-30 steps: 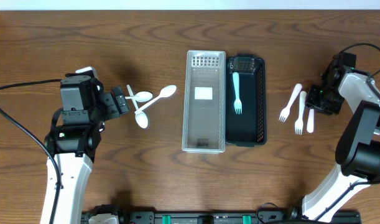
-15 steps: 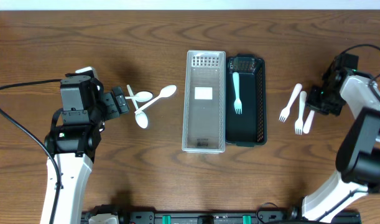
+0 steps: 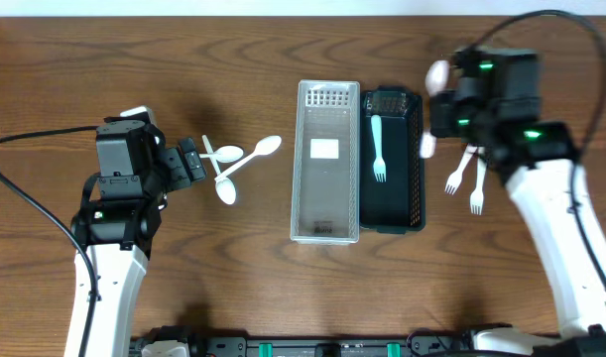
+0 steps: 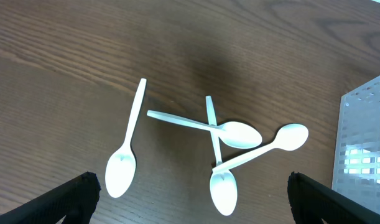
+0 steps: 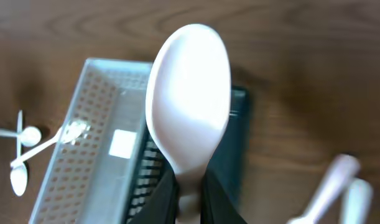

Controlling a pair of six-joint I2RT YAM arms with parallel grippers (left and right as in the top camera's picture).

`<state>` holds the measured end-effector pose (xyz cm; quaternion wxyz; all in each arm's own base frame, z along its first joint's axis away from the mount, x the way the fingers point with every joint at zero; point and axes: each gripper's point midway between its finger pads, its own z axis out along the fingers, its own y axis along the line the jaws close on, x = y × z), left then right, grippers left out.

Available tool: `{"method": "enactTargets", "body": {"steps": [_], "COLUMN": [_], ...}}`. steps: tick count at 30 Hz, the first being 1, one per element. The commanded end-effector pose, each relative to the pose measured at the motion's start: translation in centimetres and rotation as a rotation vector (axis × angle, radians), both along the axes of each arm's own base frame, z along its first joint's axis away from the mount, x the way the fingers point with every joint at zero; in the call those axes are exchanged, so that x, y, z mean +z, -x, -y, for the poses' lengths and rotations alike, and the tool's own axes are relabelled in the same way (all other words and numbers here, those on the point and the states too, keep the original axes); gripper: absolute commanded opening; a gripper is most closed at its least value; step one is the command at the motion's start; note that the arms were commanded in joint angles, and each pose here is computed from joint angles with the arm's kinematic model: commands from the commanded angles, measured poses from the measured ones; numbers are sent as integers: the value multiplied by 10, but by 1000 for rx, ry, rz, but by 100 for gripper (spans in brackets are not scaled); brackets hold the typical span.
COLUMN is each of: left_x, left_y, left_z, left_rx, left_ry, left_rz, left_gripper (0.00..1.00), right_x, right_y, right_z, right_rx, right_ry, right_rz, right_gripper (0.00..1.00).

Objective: Pack container
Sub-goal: 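Place the spoon into the dark green tray with the right gripper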

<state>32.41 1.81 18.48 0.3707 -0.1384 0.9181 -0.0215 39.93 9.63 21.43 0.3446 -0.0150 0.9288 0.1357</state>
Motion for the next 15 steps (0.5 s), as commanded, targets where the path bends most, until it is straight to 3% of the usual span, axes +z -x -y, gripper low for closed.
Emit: {"method": "enactTargets", "body": {"steps": [1, 6, 10, 14, 15], "left_x": [6, 6, 6, 6, 6], "left_y": [-3, -3, -3, -3, -3], "left_z": [1, 1, 1, 1, 1], "left_rx": [-15, -15, -15, -15, -15], "left_ry": [-13, -13, -13, -13, -13], "left_rz": [10, 10, 10, 10, 10], "left_gripper": [98, 98, 98, 98, 98], "right_x": [-56, -129, -137, -90, -73], "right_y": [2, 0, -2, -18, -22], "right_z": [-13, -34, -44, -37, -31], "right_rx": [-53, -17, 17, 20, 5], "right_ry": [89, 106, 67, 58, 52], "right_rz": [-112, -246, -265, -148, -106], "right_gripper": [8, 9, 38, 68, 72]}}
